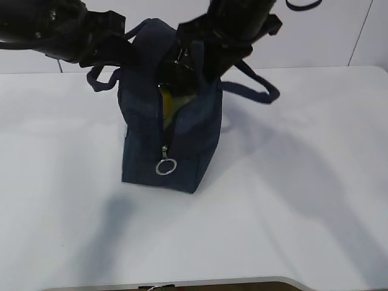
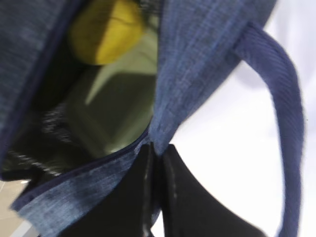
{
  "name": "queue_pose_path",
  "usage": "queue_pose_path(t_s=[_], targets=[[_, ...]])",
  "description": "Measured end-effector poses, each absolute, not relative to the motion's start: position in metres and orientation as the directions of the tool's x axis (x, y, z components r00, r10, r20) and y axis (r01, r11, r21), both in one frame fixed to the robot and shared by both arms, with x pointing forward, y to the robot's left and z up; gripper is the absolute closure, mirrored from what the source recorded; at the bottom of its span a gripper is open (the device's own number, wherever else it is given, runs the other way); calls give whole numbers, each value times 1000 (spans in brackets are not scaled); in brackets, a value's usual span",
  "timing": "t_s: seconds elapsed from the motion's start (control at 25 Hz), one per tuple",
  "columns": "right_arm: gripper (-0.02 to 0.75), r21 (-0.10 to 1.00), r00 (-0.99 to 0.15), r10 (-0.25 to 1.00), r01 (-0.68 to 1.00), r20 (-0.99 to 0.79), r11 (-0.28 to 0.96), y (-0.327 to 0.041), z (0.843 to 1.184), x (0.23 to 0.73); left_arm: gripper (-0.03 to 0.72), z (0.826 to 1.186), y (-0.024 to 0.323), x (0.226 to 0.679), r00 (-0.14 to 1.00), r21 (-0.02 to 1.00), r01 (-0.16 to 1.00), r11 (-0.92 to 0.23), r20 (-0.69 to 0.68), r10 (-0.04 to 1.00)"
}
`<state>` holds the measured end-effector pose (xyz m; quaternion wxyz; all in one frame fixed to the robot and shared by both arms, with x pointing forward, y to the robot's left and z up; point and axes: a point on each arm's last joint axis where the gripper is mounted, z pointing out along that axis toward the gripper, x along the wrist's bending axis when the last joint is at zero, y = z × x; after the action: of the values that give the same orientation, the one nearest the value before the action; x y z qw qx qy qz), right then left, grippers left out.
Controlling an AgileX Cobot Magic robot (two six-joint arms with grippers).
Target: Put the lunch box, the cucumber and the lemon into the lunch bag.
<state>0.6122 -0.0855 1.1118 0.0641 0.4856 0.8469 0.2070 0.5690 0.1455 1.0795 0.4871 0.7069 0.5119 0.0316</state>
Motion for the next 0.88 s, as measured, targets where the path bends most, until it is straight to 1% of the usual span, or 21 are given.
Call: queue_pose_path(t_s=[0.08, 0.28, 0.4, 0.64, 0.88], targets=[[724, 390, -524, 843, 807, 123, 444, -88, 1103, 603, 701, 1079, 146, 569, 473, 720, 694, -2, -454, 755], [724, 411, -535, 833, 797, 138, 443, -96, 1101, 584, 701, 1074, 144, 571, 466, 706, 708, 0, -467, 752], [724, 416, -532, 837, 795, 128, 442, -99, 1096, 580, 701, 1067, 132, 569, 478, 695, 718, -21, -472, 741], [724, 457, -520, 847, 783, 111, 421, -109, 1091, 573, 701, 1065, 107, 564, 504, 735, 677, -30, -434, 747], [724, 498, -532, 841, 758, 98, 421, -109, 1090, 577, 701, 1062, 104, 567, 494, 742, 670, -22, -424, 759]])
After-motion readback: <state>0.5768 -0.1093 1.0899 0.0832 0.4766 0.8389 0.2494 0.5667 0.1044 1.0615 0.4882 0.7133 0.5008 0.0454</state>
